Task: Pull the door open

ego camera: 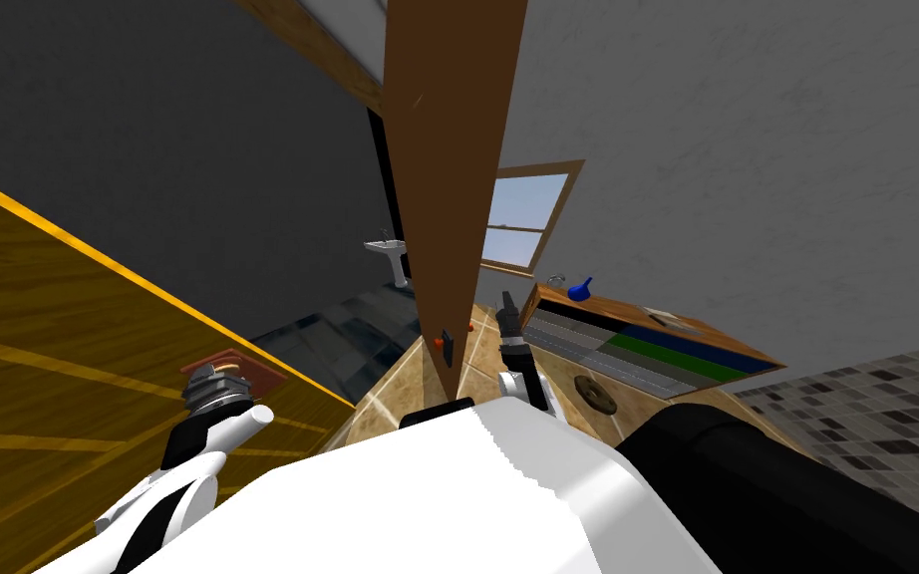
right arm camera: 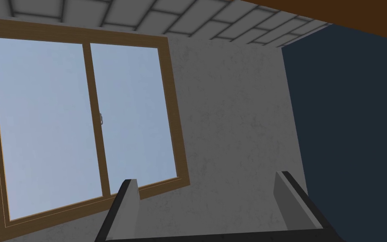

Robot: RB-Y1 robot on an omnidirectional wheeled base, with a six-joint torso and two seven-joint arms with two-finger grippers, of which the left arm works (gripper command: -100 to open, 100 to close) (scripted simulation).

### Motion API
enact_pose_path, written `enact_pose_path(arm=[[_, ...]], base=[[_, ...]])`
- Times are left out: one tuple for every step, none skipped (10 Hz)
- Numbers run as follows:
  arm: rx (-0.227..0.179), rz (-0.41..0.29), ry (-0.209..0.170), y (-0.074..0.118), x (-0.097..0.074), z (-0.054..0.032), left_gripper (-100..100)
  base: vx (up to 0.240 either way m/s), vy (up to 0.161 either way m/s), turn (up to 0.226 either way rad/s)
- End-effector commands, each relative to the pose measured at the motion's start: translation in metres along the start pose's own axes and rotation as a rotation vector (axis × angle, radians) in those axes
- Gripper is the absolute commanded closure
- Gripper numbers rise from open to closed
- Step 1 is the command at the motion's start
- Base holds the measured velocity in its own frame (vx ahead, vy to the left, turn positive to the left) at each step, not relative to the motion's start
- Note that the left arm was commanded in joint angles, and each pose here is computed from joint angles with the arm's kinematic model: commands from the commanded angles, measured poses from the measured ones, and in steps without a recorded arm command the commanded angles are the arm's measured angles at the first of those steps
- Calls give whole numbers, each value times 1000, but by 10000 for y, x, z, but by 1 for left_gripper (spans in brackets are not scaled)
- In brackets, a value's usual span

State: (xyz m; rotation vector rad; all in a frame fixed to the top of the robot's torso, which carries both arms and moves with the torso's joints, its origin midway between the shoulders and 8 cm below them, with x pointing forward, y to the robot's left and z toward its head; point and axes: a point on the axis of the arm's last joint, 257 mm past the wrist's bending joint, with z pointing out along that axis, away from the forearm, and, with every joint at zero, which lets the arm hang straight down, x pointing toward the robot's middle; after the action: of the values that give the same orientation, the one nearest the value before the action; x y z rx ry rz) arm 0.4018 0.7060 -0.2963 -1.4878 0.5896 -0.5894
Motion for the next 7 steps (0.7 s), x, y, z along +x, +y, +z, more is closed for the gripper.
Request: enact_pose_path(arm=[[1,0,-2,-2,-7,0,-100],[1,0,-2,-2,-9,0,-100],[1,0,-2,-2,-11,0,-100],[1,0,-3,-2,-12,0,-100],[1,0,-3,-2,-12,0,-100],[1,0,-3,-2,-12,0,-100],[1,0,-3,-2,-12,0,-100]], base=[[-4,82,-109],[-15,40,6],[-13,39,-2],[-2,27,-32],[-2,6,-1],[0,-15,24],[5,-10,-8]])
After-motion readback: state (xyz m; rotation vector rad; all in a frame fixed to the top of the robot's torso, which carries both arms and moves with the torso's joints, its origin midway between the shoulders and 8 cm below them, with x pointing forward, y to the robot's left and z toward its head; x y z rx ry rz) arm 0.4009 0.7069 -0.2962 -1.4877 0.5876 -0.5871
